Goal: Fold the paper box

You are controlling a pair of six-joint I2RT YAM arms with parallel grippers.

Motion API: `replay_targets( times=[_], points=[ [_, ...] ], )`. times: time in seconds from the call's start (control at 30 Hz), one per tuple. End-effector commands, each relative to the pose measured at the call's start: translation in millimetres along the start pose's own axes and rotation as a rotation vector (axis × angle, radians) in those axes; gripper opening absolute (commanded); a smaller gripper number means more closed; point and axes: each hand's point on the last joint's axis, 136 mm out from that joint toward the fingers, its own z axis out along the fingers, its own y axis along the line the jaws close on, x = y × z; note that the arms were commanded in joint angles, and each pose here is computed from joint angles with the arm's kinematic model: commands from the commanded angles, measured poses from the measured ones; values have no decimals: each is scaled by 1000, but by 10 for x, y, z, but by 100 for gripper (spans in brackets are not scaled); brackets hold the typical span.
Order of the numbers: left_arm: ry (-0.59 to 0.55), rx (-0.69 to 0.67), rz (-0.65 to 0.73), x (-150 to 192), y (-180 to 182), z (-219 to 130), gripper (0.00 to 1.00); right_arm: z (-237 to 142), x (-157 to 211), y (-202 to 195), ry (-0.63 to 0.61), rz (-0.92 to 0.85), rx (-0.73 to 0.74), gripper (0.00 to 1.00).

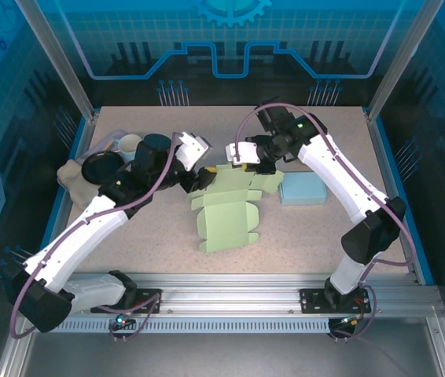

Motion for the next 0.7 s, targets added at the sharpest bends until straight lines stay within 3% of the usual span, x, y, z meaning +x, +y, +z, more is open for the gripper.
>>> replay_targets(
  times=[0.0, 0.2, 0.33, 0.57, 0.67],
  points=[
    [-45, 56, -7, -171, -95, 18, 64, -79, -227, 187, -80, -38, -46, 0],
    [-65, 24, -33, -185, -25, 106, 64, -186, -403, 358, -199, -57, -76, 0],
    [-71, -85, -56, -148, 160, 128, 63, -208, -412, 387, -232, -40, -73, 0],
    [-97, -206, -218, -280, 364, -193, 71, -65, 24, -40, -43, 174, 72, 0],
    [-64, -209, -333, -148, 332, -339, 72, -54, 207, -131, -4, 304, 63, 0]
  ],
)
